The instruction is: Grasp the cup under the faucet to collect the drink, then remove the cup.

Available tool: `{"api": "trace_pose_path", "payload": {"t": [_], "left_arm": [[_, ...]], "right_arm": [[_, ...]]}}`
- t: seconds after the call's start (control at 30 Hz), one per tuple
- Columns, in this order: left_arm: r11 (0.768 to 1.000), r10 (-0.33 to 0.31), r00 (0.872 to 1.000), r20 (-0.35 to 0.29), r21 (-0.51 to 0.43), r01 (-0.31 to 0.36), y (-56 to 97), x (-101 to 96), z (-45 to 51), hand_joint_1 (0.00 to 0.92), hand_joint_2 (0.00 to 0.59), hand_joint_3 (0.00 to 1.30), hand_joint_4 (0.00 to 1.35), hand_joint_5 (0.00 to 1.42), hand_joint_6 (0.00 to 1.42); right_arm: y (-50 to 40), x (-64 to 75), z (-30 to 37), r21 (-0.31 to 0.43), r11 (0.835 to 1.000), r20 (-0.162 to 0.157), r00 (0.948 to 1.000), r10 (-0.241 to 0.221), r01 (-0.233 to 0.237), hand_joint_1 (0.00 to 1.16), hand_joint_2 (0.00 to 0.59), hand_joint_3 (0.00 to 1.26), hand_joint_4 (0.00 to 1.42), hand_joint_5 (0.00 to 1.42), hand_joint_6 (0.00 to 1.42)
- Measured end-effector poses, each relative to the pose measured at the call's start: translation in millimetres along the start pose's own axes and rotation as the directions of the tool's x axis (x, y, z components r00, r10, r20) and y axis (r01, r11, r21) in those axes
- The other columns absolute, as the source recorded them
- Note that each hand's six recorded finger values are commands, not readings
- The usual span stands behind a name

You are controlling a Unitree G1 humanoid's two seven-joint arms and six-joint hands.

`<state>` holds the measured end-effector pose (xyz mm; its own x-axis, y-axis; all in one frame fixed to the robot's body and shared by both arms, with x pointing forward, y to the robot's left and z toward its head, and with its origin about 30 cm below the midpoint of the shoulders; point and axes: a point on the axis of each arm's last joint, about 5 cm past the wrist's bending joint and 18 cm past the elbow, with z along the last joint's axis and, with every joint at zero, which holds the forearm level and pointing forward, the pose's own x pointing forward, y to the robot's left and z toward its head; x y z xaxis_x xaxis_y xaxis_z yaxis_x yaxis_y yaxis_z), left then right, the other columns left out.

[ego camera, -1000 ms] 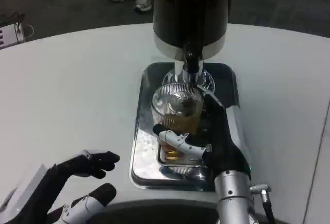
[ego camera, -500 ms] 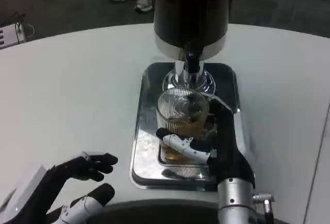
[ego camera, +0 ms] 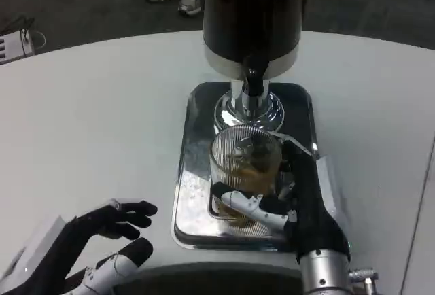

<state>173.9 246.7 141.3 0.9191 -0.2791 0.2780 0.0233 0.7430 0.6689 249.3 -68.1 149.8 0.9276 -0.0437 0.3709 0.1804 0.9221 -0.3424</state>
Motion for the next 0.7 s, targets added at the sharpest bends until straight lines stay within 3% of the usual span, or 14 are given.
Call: {"api": "trace_pose_path", "payload": {"t": [0.37, 0.53, 0.7], "left_arm": [[1.0, -0.009, 1.0, 0.023, -0.003, 0.009, -2.1, 8.0, 1.1, 0.0, 0.113, 0.42, 0.41, 0.46, 0.41], [1.0, -0.011, 0.999, 0.034, -0.001, 0.011, -2.3, 10.6, 2.1, 0.0, 0.113, 0.41, 0.4, 0.44, 0.41], [1.0, -0.018, 0.998, 0.053, 0.011, 0.017, -2.7, 14.8, 4.3, 0.0, 0.113, 0.4, 0.38, 0.42, 0.39]], "right_arm": [[-20.2, -25.4, -2.6, 0.014, 0.998, 0.0, 0.9982, 0.059, -0.059, 0.92, 0.279, 1.17, 1.36, 1.35, 1.37], [-33.4, -38.5, 4.4, 0.052, 0.997, 0.024, 0.9979, 0.06, -0.062, 0.92, 0.278, 1.18, 1.38, 1.38, 1.4], [-53.8, -50.6, 12.9, 0.079, 0.995, 0.062, 0.9963, 0.059, -0.064, 0.93, 0.28, 1.17, 1.38, 1.38, 1.4]]}}
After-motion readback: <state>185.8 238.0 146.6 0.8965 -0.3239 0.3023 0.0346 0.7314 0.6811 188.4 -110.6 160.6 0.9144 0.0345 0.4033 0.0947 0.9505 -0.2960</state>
